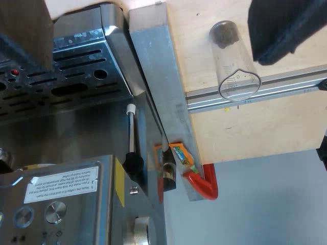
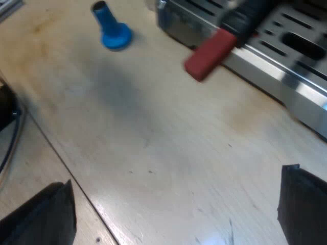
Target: Pour the beans into the coffee machine
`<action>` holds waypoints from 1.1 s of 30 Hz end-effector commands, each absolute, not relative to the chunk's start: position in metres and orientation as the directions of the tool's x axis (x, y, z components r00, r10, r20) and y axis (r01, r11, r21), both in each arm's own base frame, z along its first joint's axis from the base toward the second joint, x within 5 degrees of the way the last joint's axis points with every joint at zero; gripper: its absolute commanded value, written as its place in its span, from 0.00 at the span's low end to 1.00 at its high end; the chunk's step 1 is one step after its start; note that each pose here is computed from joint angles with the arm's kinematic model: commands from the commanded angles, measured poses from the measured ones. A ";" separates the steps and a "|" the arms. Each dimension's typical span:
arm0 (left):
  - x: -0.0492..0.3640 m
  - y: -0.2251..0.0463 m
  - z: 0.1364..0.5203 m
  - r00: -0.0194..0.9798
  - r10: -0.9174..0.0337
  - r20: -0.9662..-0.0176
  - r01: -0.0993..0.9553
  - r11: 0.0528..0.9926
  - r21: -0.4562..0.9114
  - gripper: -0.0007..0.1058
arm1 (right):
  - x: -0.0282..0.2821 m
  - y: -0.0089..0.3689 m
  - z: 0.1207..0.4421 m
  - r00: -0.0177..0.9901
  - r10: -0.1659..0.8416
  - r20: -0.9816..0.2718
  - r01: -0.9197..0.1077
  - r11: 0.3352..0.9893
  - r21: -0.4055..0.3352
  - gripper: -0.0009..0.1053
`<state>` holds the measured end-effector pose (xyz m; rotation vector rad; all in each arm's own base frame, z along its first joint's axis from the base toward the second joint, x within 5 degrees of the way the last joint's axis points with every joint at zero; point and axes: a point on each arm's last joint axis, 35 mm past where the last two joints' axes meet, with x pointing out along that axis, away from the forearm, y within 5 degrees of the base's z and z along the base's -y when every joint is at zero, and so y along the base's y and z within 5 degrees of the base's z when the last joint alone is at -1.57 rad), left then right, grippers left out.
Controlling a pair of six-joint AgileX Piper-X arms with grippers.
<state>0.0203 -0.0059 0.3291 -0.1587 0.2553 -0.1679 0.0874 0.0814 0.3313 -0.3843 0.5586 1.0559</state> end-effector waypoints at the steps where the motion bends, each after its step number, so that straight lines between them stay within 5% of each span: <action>1: 0.020 -0.006 0.332 0.959 -0.176 -0.222 0.136 0.973 -0.185 0.75 | 0.095 0.092 0.338 0.405 0.722 -0.561 -0.897 0.434 -0.089 0.77; 19: 0.020 -0.006 0.332 0.959 -0.176 -0.222 0.136 0.973 -0.185 0.75 | 0.128 0.158 0.323 0.439 0.731 -0.523 -0.898 0.359 -0.253 0.77; 33: 0.020 -0.006 0.332 0.959 -0.176 -0.222 0.136 0.974 -0.183 0.75 | 0.133 0.183 0.300 0.561 0.773 -0.296 -0.815 0.455 -0.359 0.77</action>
